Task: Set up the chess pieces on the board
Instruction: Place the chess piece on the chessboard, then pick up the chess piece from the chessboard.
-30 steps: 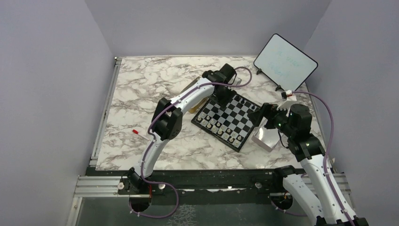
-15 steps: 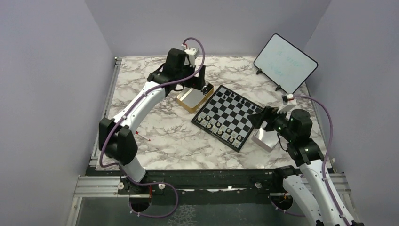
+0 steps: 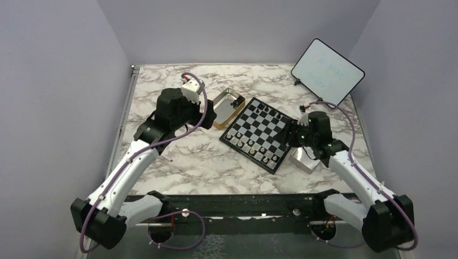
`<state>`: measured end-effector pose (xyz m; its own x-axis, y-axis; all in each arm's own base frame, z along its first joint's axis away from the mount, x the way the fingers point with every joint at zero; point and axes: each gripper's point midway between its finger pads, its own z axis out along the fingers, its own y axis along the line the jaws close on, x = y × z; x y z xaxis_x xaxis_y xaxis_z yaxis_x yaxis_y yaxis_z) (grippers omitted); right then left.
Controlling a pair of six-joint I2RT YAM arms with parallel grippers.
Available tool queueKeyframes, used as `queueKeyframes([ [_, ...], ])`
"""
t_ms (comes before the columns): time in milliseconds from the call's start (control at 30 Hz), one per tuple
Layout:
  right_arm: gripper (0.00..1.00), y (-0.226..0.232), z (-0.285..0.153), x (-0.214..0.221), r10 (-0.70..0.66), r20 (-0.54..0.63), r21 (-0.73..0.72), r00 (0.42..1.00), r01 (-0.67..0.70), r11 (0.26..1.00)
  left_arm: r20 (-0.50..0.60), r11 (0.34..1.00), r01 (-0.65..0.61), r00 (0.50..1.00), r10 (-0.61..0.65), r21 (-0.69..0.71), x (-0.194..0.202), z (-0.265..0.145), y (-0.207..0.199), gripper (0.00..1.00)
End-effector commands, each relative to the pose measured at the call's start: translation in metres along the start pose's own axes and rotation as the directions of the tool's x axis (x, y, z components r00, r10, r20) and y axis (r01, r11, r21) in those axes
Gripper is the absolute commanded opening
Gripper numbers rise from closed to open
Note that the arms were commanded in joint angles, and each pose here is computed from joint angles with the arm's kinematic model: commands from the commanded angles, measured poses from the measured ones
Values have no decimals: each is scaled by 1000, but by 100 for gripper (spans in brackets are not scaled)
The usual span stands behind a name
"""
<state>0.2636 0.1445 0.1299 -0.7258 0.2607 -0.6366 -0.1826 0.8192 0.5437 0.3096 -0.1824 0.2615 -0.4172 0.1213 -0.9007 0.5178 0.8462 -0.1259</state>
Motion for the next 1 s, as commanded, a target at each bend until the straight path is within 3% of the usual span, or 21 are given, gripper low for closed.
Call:
queueKeyframes([
  [0, 54, 23, 24, -28, -82, 46, 14, 996, 82, 997, 98, 998, -33, 995, 37, -45, 5, -20, 8, 99],
  [200, 49, 39, 62, -34, -192, 1, 87, 981, 191, 978, 96, 995, -31, 995, 41, -99, 34, -27, 19, 99],
  [367, 45, 42, 90, -38, -271, -25, 158, 962, 272, 949, 116, 995, -34, 992, 45, -95, 32, -36, 17, 99],
  [567, 41, 45, 117, -37, -311, -64, 175, 948, 317, 932, 189, 992, -37, 980, 60, -123, 18, -51, 19, 99],
  [967, 40, 48, 158, -27, -321, -135, 179, 937, 342, 923, 193, 992, -39, 979, 62, -121, 18, -55, 18, 99],
])
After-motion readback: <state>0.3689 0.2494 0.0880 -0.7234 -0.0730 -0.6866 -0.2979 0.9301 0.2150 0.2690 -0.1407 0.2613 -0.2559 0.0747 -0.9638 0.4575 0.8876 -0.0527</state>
